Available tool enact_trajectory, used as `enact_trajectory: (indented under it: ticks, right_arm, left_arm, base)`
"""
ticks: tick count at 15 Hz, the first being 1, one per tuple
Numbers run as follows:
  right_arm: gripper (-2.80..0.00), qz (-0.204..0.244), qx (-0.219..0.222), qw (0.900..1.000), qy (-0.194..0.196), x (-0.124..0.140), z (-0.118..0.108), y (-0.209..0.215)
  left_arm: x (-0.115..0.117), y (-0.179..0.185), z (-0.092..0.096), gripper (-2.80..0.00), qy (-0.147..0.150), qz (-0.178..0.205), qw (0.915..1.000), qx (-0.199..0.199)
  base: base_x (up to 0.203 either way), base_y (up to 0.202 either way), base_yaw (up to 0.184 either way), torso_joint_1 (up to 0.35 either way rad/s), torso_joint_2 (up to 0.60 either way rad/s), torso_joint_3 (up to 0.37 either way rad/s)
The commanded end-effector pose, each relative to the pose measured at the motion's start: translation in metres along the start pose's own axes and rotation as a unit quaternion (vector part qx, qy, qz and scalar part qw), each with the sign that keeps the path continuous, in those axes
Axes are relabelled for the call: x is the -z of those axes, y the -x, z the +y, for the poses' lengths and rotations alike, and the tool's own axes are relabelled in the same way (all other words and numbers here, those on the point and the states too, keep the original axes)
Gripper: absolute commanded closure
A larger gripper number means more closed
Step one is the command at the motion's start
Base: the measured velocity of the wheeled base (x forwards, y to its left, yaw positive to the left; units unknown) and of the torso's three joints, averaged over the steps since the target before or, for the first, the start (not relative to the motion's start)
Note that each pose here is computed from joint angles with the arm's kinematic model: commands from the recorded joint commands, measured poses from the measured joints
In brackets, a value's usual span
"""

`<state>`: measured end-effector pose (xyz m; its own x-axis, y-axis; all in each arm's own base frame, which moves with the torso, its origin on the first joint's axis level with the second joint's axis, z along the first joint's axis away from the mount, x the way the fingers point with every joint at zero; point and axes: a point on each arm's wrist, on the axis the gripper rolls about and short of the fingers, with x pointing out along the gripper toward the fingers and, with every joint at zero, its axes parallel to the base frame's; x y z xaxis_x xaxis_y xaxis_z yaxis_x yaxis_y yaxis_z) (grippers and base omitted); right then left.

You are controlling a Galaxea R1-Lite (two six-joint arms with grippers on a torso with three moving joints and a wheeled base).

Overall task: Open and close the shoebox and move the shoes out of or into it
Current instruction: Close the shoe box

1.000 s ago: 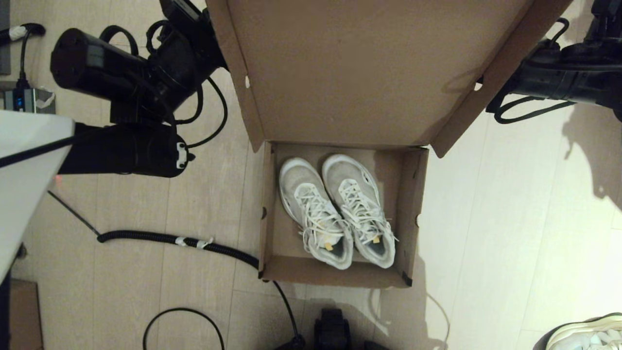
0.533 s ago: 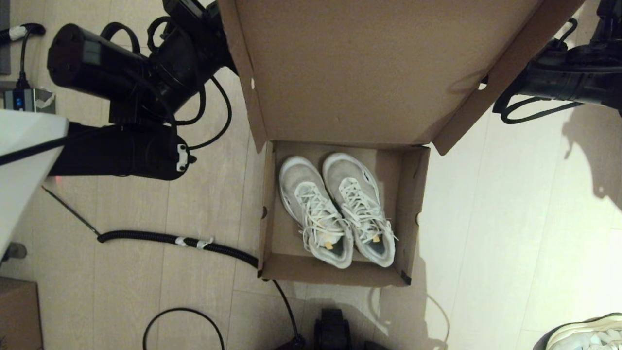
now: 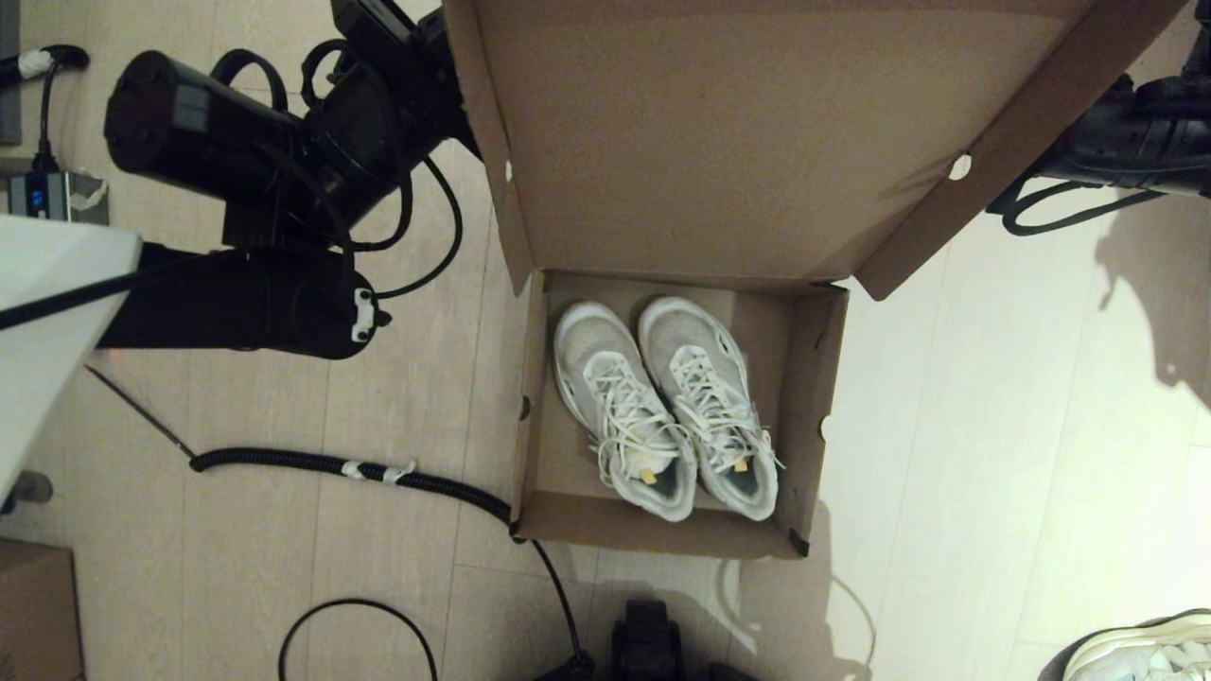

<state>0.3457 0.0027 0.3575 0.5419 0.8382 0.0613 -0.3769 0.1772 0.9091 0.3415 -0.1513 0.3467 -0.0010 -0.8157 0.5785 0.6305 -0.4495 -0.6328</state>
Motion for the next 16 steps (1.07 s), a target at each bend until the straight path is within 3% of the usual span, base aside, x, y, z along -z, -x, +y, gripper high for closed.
enact_trajectory:
  ticks: [1, 5, 16]
  right_arm:
    - [0.00, 0.005, -0.005, 1.000, 0.003, 0.001, 0.006, 0.005]
    - [0.00, 0.020, -0.012, 1.000, 0.009, 0.003, 0.011, 0.009]
    - [0.00, 0.050, -0.041, 0.998, 0.022, 0.018, 0.055, 0.029]
  left_arm:
    - [0.000, 0.001, 0.005, 0.00, 0.006, 0.002, 1.0000, -0.001]
    - [0.000, 0.002, 0.009, 0.00, 0.008, 0.000, 1.0000, -0.004]
    - [0.009, 0.001, -0.019, 0.00, 0.008, 0.002, 1.0000, -0.002]
  base:
    - [0.000, 0.000, 0.000, 0.000, 0.00, 0.000]
    - [0.000, 0.000, 0.000, 0.000, 0.00, 0.000]
    - [0.000, 0.000, 0.000, 0.000, 0.00, 0.000]
